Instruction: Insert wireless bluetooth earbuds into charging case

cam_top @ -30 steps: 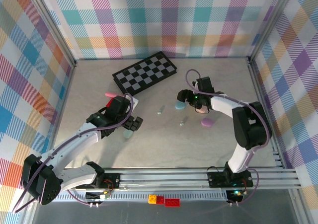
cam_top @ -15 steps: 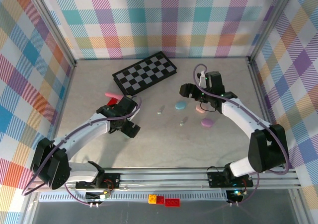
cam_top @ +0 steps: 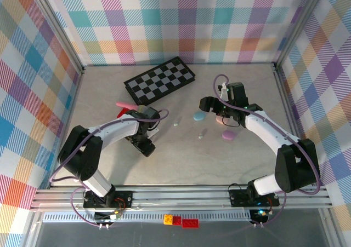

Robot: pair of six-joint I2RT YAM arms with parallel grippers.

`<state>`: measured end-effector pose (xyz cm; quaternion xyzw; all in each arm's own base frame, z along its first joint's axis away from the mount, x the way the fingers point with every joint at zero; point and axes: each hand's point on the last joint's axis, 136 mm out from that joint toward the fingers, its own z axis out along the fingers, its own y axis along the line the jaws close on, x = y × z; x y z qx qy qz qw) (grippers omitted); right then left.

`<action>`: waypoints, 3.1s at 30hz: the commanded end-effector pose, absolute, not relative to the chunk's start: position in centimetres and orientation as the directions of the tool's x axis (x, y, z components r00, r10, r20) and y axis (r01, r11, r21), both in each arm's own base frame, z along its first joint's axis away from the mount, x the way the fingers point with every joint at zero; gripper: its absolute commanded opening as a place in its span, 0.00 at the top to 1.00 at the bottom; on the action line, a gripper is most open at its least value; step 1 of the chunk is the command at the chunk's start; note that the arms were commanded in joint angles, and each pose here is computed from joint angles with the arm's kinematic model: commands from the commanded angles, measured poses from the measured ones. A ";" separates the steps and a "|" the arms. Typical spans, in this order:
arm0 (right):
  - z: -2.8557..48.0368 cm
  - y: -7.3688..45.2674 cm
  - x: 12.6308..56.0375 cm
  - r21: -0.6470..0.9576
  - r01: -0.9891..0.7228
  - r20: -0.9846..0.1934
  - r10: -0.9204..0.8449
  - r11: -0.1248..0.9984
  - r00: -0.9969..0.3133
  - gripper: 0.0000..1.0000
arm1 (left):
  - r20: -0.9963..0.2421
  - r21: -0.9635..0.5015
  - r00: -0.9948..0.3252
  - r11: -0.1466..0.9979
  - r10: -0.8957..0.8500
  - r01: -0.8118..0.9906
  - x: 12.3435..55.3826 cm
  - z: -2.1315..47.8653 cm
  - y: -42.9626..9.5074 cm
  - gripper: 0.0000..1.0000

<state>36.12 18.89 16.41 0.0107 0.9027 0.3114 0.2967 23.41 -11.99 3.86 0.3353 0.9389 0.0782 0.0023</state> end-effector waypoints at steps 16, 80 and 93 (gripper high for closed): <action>17.7 18.8 34.8 0.584 -0.176 -0.542 0.219 0.792 -0.812 0.17 | 0.068 0.094 -0.784 0.779 0.616 0.620 23.8 2.9 -12.5 0.62; 17.2 32.1 27.5 0.778 -0.346 -0.336 -0.119 0.524 -0.934 0.54 | -0.866 0.130 -0.077 0.371 0.494 0.919 27.5 17.5 -29.1 0.62; 21.5 31.2 27.2 0.804 -0.386 -0.409 -0.051 0.453 -0.911 0.81 | -0.930 0.204 0.013 0.484 0.368 0.851 28.6 19.9 -28.3 0.29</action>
